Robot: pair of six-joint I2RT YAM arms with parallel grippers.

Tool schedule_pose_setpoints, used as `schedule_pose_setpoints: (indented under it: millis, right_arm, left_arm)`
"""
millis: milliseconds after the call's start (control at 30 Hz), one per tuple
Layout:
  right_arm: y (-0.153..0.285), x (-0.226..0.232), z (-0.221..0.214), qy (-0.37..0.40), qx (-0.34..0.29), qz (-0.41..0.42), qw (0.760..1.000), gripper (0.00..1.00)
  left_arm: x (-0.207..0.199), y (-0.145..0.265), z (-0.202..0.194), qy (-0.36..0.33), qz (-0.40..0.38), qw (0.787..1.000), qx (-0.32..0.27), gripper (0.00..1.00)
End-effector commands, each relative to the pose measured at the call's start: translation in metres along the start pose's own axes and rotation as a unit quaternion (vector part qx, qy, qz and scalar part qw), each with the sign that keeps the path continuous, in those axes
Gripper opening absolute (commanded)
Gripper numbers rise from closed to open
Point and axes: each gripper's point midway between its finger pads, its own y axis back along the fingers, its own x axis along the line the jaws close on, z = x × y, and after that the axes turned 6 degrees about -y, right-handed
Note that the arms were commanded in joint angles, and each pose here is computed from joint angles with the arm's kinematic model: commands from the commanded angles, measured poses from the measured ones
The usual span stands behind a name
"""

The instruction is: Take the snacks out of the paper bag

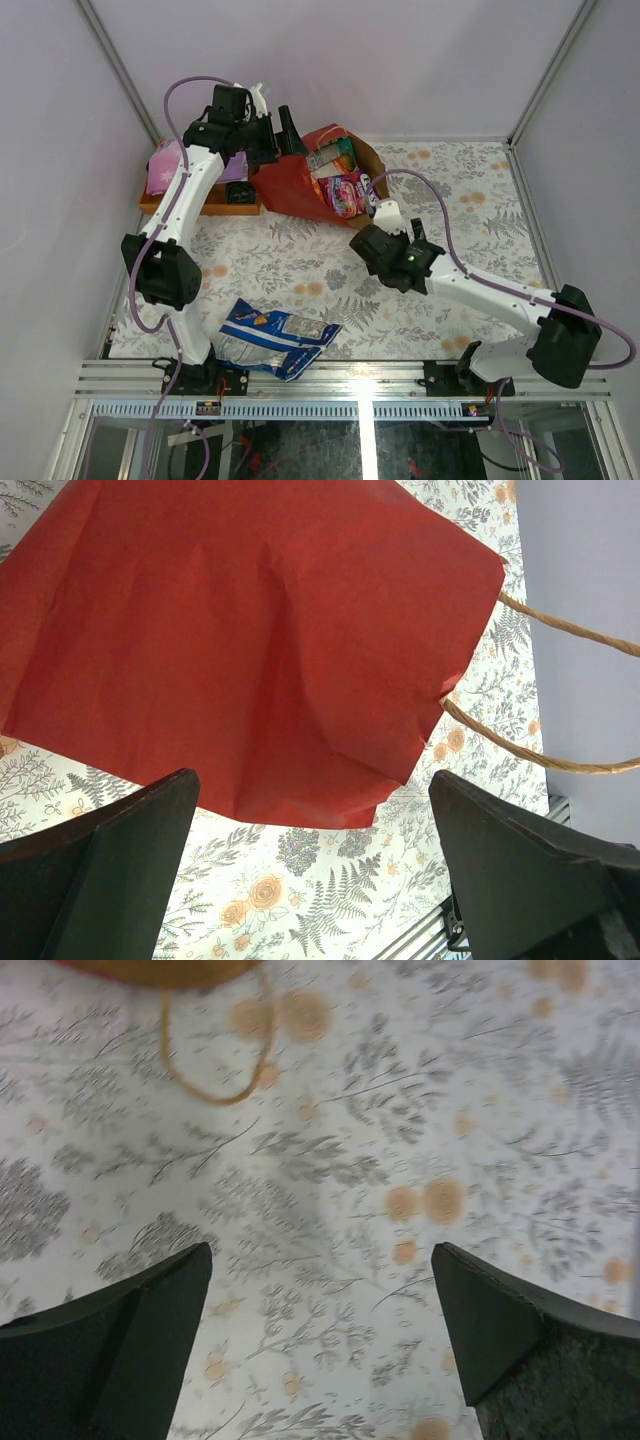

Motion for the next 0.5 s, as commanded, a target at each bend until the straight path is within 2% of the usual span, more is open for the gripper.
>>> schedule_pose_setpoints:
  millis: [0, 67, 100, 167, 233, 333, 367, 467]
  right_arm:
    - [0.013, -0.030, 0.041, 0.047, -0.047, -0.083, 0.994, 1.00]
    - [0.020, 0.025, 0.047, 0.003, -0.057, 0.084, 0.995, 0.96]
    - [0.031, 0.051, 0.051, -0.016, -0.065, 0.168, 0.984, 0.92]
    - [0.064, 0.100, 0.059, -0.032, -0.065, 0.322, 0.944, 0.86]
    - [0.100, 0.140, 0.061, -0.016, -0.055, 0.440, 0.896, 0.85]
    - [0.129, 0.178, 0.045, 0.034, -0.013, 0.517, 0.855, 0.88]
    - [0.121, 0.193, 0.016, 0.050, 0.053, 0.531, 0.844, 1.00]
    - [0.095, 0.203, -0.032, 0.068, 0.138, 0.518, 0.842, 0.99]
  left_arm:
    - [0.000, 0.002, 0.012, -0.012, -0.001, 1.000, -0.017, 1.00]
    - [0.000, 0.002, 0.011, -0.012, -0.002, 1.000, -0.016, 1.00]
    - [0.001, 0.001, 0.010, -0.012, -0.001, 1.000, -0.014, 1.00]
    - [0.004, 0.000, 0.006, -0.010, 0.003, 1.000, -0.011, 1.00]
    - [0.005, -0.001, 0.004, -0.009, 0.004, 1.000, -0.009, 1.00]
    - [0.007, -0.003, 0.003, -0.006, 0.004, 1.000, -0.008, 1.00]
    - [0.007, -0.004, 0.003, -0.006, 0.003, 1.000, -0.007, 1.00]
    - [0.006, -0.005, 0.002, -0.004, 0.001, 1.000, -0.007, 1.00]
